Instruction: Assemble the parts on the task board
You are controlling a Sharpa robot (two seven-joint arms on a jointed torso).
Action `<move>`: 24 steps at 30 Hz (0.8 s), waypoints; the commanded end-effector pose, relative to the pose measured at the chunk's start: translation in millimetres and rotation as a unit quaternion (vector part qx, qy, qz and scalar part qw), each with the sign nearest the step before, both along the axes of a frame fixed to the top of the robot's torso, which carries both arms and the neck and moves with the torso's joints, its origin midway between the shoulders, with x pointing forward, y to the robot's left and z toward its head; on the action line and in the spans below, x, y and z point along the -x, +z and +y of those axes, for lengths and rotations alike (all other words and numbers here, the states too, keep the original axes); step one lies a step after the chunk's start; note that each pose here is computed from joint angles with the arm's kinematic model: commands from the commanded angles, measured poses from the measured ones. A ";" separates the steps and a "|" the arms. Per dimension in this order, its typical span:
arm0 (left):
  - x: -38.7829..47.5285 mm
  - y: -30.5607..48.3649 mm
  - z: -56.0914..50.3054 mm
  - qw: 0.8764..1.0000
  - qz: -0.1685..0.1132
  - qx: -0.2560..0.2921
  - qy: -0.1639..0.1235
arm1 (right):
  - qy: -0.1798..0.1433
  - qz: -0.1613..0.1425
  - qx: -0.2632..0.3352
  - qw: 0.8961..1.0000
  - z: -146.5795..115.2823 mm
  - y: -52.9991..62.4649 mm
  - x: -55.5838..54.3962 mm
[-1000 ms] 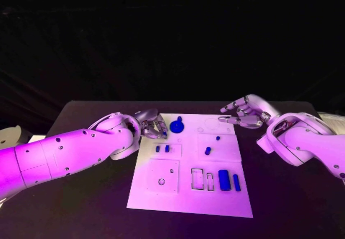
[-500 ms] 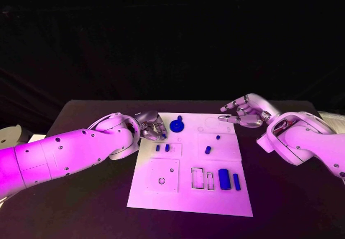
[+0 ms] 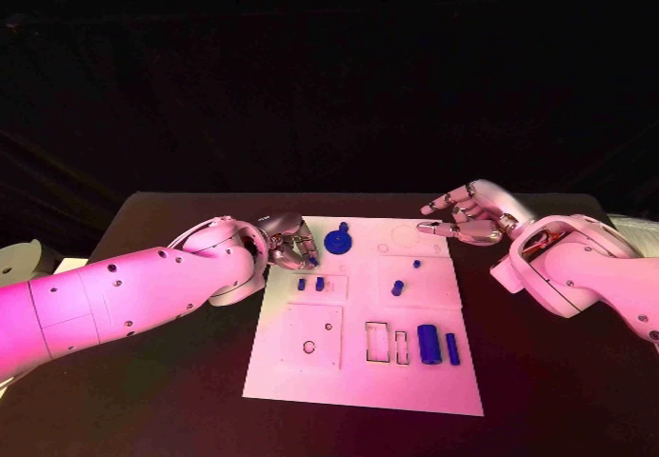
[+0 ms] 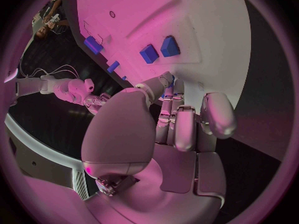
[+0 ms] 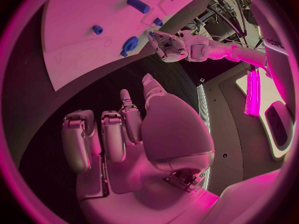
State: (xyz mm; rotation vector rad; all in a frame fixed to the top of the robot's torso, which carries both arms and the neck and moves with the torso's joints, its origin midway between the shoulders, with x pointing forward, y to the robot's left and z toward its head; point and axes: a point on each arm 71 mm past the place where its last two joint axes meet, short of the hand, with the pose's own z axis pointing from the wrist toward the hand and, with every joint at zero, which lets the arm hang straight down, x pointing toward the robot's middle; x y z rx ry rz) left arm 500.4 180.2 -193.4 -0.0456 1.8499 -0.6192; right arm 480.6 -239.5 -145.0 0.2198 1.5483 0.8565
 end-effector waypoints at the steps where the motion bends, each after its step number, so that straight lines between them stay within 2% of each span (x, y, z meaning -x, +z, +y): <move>1: 1.0 -2.0 -4.2 1.000 -0.001 -0.012 -0.014 | 0.009 0.001 0.002 1.000 1.9 -0.4 0.8; 15: 1.9 -4.6 -10.6 1.000 -0.005 -0.017 -0.024 | 0.009 0.003 0.002 1.000 1.8 -0.8 0.4; 24: 1.3 -5.8 -9.3 1.000 0.000 -0.022 -0.021 | 0.008 0.003 0.001 1.000 1.8 -0.8 0.3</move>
